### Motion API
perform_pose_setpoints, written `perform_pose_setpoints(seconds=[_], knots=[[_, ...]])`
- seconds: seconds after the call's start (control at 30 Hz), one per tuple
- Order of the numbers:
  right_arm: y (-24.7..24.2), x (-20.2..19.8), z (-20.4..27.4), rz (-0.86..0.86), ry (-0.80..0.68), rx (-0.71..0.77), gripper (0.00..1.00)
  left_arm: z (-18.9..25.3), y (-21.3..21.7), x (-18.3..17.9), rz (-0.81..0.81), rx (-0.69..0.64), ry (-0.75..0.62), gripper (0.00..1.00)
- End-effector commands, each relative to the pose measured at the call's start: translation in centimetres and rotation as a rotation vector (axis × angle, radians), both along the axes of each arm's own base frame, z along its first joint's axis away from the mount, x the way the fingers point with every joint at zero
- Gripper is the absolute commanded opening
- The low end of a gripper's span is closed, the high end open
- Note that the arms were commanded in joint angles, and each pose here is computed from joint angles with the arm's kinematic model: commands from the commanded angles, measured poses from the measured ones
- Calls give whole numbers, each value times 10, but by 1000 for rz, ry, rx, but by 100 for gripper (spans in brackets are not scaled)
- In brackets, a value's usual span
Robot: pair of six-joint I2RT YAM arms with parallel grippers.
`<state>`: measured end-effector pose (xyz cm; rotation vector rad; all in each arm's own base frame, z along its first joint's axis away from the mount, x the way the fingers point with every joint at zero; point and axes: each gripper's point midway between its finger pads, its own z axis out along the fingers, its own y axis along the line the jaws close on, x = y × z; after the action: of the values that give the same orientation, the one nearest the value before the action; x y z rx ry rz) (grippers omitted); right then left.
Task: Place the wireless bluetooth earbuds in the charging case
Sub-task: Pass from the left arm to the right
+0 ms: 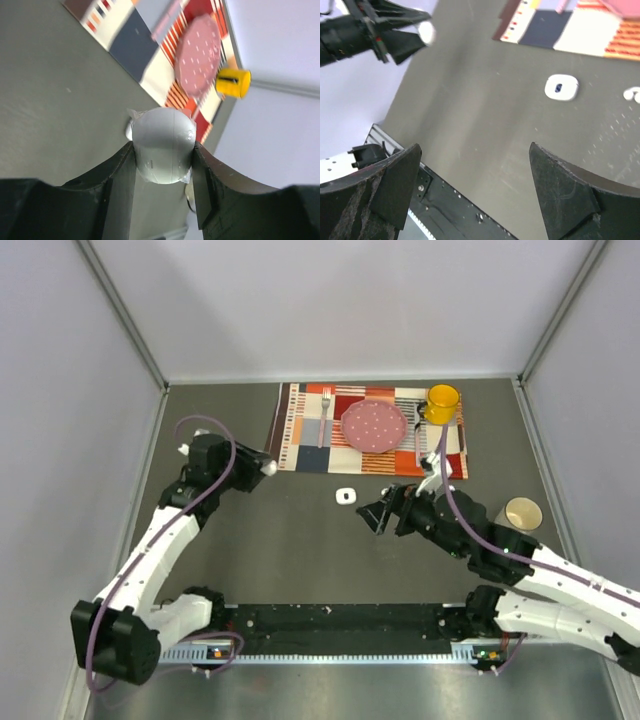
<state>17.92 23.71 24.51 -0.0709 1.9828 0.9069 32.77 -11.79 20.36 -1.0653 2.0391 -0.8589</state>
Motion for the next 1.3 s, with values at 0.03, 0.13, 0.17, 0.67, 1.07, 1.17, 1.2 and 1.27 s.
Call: perform_pose_setpoints(seconds=[0.03,0.13,0.17,0.67,1.07,1.17,1.2,1.27], knots=[[28,4,33,3,-234,41,85,16,-38,-27,-20,-142,6,0],[32,7,33,-58,-315,31,83,22,-60,-43,-59,-180,13,0],[34,6,34,-65,-336,34,82,24,-65,-48,-57,-206,24,1],[67,3,43,-73,-468,109,78,47,-127,-78,-178,-274,14,2],[83,1,27,-61,-384,165,75,74,-150,-87,-236,-322,-44,2],[80,4,23,-93,-369,174,74,79,-150,-89,-238,-333,-52,2],[78,5,23,-112,-367,172,74,79,-150,-90,-238,-337,-51,2],[76,8,24,-125,-371,164,73,81,-150,-92,-233,-351,-48,2]])
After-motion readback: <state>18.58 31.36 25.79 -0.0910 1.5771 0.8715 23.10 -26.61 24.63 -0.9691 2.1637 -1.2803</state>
